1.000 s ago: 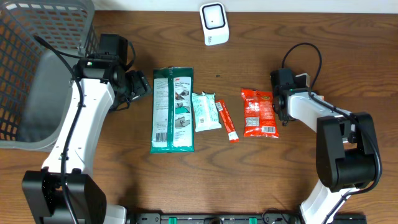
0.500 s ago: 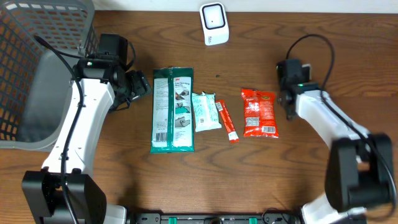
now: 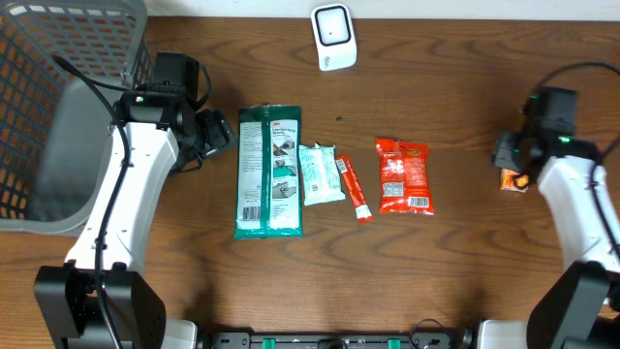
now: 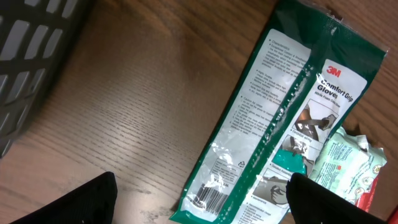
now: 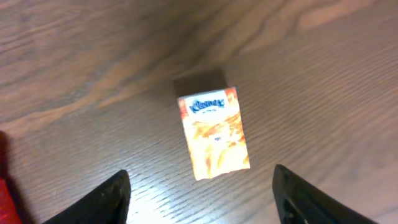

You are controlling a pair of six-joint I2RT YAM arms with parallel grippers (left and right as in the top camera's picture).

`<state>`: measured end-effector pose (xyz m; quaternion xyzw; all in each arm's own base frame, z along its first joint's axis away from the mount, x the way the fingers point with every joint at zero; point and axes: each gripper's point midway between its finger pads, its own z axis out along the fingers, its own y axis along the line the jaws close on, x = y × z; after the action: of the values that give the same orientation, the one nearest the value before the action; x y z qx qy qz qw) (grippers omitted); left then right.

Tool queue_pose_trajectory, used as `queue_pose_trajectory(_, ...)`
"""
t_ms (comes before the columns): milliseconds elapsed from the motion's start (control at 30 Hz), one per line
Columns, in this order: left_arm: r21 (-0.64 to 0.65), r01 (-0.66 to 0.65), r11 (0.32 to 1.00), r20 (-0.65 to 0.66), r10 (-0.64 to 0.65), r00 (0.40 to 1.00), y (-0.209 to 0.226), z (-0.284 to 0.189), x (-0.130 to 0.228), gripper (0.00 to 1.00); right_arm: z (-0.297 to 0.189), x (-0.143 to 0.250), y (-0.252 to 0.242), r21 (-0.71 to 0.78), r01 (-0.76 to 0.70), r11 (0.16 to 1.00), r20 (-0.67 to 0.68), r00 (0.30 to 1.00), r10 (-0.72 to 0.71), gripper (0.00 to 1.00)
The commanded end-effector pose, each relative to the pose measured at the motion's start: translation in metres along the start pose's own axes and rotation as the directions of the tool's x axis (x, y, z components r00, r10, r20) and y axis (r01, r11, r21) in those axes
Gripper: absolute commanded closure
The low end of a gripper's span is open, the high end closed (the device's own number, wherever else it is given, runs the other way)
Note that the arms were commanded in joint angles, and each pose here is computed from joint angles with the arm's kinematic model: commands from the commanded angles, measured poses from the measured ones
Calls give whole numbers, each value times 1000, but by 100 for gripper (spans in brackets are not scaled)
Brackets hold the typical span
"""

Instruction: Scan the item barcode

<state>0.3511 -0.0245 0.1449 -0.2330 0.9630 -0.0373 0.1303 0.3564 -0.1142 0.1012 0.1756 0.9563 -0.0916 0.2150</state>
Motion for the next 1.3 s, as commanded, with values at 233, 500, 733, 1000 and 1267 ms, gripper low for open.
queue_pose_trajectory(233, -9, -7, 1000, 11, 7, 1000, 2, -3, -1, 12, 66, 26, -27, -254, -216, 943, -184, 968, 173, 45)
queue_pose_trajectory(500, -9, -7, 1000, 11, 7, 1000, 2, -3, -1, 12, 88, 29, -24, -376, -236, 896, -194, 965, 173, 81)
queue_pose_trajectory(733, -9, -7, 1000, 11, 7, 1000, 2, -3, -1, 12, 73, 18, -14, -402, -211, 891, -157, 975, 160, 99)
queue_pose_trajectory(1000, -9, -7, 1000, 11, 7, 1000, 2, -3, -1, 12, 29, 3, -3, 4, 21, 1000, -42, 999, -20, 99)
queue_pose_trajectory(1267, -9, -8, 1000, 11, 8, 1000, 2, -3, -1, 12, -19, 3, 23, 591, 186, 785, 60, 960, -274, 99)
